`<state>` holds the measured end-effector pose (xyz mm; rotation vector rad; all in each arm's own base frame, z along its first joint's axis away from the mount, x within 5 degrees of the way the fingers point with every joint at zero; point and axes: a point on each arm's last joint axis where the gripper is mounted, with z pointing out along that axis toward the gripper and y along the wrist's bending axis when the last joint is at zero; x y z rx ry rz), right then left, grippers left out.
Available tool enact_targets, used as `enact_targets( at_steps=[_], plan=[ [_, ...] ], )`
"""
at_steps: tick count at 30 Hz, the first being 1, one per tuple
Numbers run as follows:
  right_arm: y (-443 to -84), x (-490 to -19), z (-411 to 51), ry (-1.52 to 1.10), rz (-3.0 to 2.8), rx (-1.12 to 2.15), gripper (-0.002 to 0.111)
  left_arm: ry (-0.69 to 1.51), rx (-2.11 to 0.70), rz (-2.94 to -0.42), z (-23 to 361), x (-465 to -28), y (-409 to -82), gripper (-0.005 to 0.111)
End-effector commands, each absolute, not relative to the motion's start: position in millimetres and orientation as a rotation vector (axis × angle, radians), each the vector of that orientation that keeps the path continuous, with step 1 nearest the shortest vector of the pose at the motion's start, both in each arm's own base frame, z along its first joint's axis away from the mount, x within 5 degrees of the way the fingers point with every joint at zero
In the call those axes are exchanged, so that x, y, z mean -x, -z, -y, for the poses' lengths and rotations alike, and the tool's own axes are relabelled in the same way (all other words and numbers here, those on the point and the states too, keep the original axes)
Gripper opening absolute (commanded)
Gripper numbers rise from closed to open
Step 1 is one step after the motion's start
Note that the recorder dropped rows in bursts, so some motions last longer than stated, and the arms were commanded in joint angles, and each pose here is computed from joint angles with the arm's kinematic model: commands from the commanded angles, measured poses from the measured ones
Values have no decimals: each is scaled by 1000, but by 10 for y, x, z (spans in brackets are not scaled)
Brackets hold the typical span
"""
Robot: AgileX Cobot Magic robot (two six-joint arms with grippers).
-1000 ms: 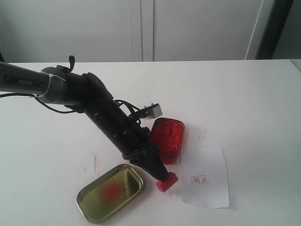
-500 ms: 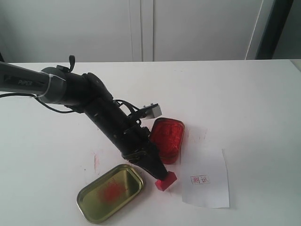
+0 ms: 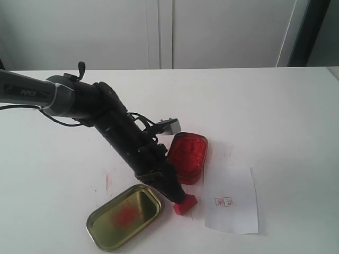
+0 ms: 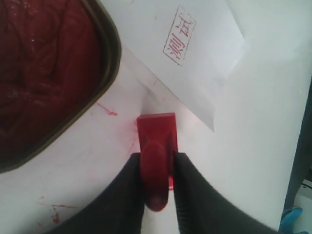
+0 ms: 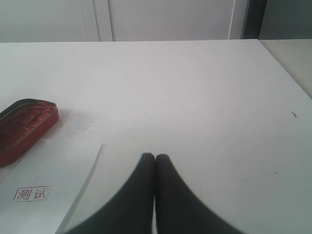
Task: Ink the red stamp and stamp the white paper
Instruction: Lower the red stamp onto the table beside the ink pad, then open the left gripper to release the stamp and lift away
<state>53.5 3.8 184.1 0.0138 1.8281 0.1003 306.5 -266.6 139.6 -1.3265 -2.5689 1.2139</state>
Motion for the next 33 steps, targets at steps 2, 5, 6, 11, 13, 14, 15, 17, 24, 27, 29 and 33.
enact_targets(
  at_steps=[2, 5, 6, 11, 13, 14, 15, 17, 24, 27, 29, 33],
  plan=[
    [-1822, -534, -36, -93, -1828, -9, 0, -1207, 1318, 2562, 2663, -3054, -1395, 28],
    [-1822, -534, -36, -93, -1828, -9, 0, -1215, 1308, 2571, 2644, -3073, -1406, 28],
    [-1822, -534, -36, -93, -1828, -9, 0, -1216, 1305, 2576, 2630, -3084, -1415, 28],
    [-1822, -534, -36, -93, -1828, -9, 0, -1233, 1293, 2619, 2528, -3160, -1521, 28],
    [-1822, -534, -36, -93, -1828, -9, 0, -1235, 1290, 2632, 2495, -3183, -1547, 28],
    [-1822, -534, -36, -93, -1828, -9, 0, -1238, 1287, 2633, 2486, -3188, -1556, 28],
    [-1822, -534, -36, -93, -1828, -9, 0, -1234, 1290, 2636, 2475, -3193, -1561, 28],
    [-1822, -534, -36, -93, -1828, -9, 0, -1232, 1291, 2636, 2466, -3197, -1563, 28],
    [-1822, -534, -36, -93, -1828, -9, 0, -1234, 1277, 2647, 2414, -3230, -1574, 28],
    [-1822, -534, -36, -93, -1828, -9, 0, -1241, 1278, 2659, 2386, -3250, -1620, 28],
    [-1822, -534, -36, -93, -1828, -9, 0, -1246, 1275, 2672, 2353, -3269, -1653, 28],
    [-1822, -534, -36, -93, -1828, -9, 0, -1261, 1274, 2699, 2284, -3300, -1757, 28]
  ],
)
